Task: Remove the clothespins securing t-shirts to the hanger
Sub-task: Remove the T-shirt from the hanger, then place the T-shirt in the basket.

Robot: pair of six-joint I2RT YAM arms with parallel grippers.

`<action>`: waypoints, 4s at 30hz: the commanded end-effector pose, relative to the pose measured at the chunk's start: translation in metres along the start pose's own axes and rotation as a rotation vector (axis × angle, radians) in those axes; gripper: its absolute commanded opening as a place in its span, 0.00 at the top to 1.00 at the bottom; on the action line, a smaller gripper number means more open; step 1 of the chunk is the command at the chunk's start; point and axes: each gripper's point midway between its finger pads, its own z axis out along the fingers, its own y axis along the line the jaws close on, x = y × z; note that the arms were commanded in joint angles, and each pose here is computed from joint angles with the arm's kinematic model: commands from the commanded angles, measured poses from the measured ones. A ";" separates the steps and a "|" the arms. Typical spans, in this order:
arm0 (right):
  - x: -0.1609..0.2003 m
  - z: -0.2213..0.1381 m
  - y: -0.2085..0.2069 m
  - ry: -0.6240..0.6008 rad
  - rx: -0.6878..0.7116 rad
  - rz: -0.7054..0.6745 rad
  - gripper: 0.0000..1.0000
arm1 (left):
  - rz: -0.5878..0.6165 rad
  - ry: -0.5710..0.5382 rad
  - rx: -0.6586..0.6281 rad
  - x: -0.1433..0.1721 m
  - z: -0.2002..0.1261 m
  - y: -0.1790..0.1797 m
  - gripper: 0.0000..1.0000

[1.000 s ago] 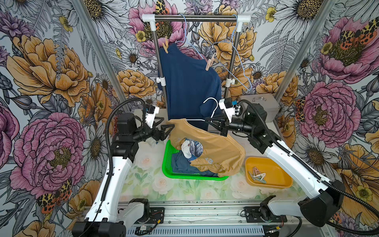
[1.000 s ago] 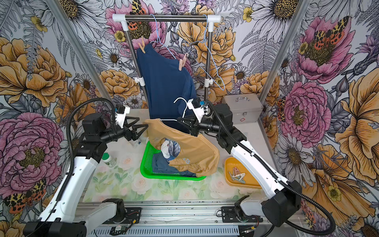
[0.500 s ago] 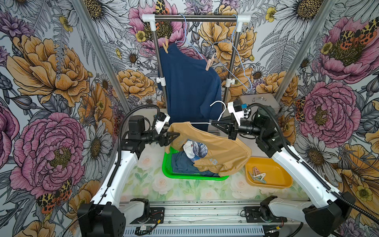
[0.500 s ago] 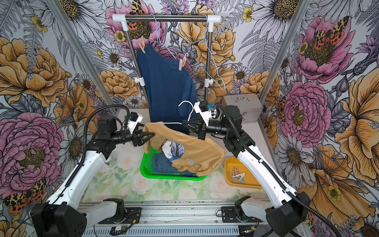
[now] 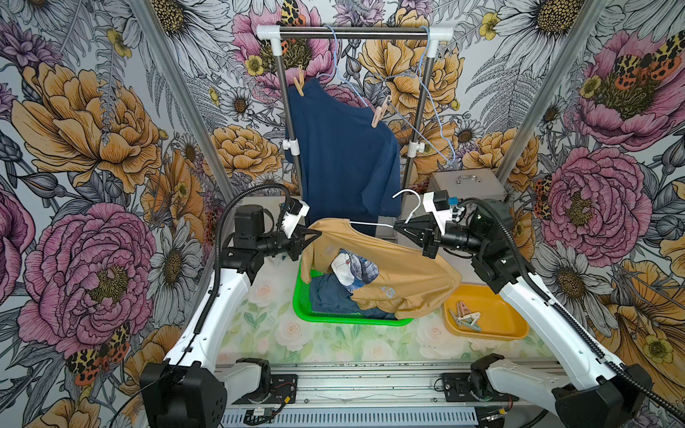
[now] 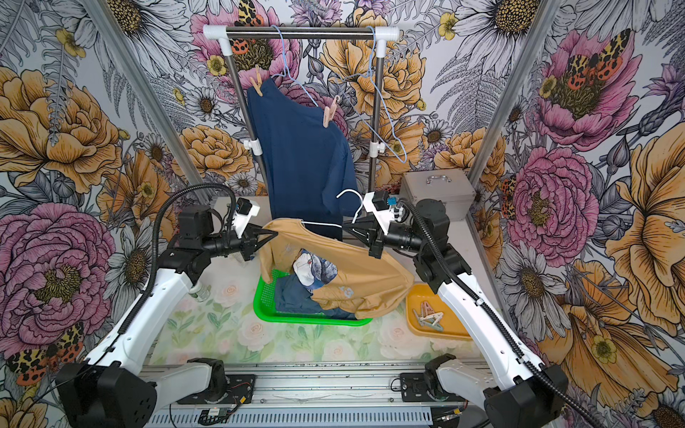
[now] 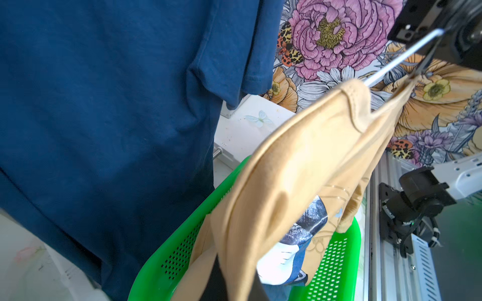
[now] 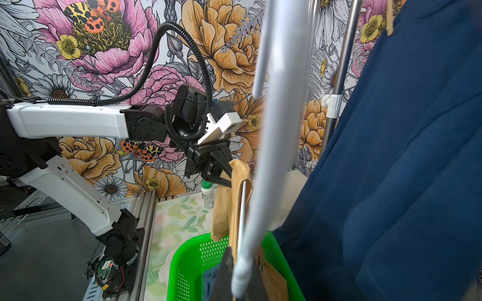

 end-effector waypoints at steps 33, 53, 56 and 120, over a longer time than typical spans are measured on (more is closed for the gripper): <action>-0.143 0.068 0.002 -0.545 0.180 -0.227 1.00 | -0.068 -0.126 -0.182 -0.039 -0.030 -0.003 1.00; -0.071 0.021 -0.004 -0.218 0.366 -0.164 1.00 | -0.035 0.173 -0.131 0.057 0.035 -0.050 1.00; -0.047 0.002 0.001 -0.131 0.390 -0.133 1.00 | -0.027 0.239 -0.147 0.080 0.046 -0.052 1.00; 0.072 -0.006 -0.042 0.205 0.385 0.185 1.00 | 0.684 0.450 -0.279 0.028 0.032 -0.055 0.02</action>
